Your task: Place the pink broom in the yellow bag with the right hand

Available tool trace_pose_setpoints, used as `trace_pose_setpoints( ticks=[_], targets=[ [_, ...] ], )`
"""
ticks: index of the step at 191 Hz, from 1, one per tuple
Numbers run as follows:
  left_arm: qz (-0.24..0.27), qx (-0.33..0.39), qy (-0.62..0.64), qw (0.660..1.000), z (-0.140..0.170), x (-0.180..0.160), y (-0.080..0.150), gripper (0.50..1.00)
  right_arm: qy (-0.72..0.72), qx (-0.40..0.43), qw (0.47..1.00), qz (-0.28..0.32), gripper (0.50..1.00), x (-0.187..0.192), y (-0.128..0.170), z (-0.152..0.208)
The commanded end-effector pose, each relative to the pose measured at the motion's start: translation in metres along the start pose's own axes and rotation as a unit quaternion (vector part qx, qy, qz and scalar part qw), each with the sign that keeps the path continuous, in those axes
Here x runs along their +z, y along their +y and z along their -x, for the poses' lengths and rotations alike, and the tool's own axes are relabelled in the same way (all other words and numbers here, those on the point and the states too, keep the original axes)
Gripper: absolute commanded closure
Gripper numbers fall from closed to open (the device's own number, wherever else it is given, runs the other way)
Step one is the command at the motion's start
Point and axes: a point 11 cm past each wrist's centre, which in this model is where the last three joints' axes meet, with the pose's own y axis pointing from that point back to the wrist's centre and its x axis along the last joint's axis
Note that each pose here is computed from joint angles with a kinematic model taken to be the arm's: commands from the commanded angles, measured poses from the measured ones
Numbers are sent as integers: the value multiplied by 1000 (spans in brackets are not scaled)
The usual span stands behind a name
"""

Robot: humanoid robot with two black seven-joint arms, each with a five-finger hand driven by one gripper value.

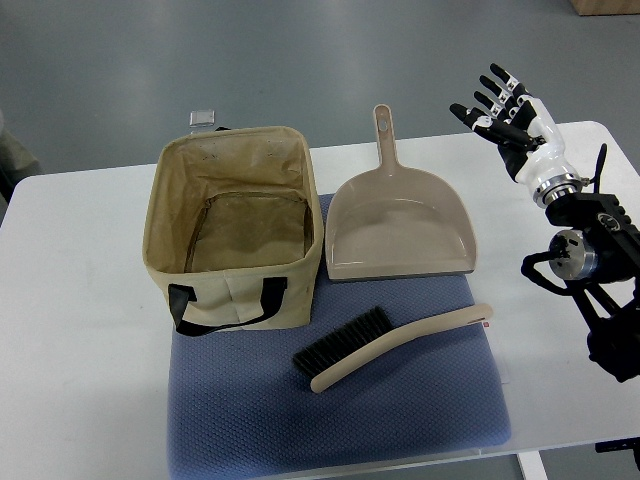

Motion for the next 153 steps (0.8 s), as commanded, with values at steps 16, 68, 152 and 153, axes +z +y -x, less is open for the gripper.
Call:
trace_pose_setpoints(
  ticks=[16,68,152,153],
  targets=[
    [0,1,1,1000,-1,-2,0,500,0,0,1000,1,568,1,0,0],
    [1,0,1,1000,0,-2,0,500,1,1,1000,1,568,0,0,-1],
    [1,-2,0,1000,1,-2,0,500,2,0,1000,1,568,0,-1,-1],
    [1,-2,0,1000,1,-1,0,500,2,-1,1000,1,568,1,-1,0]
  ],
)
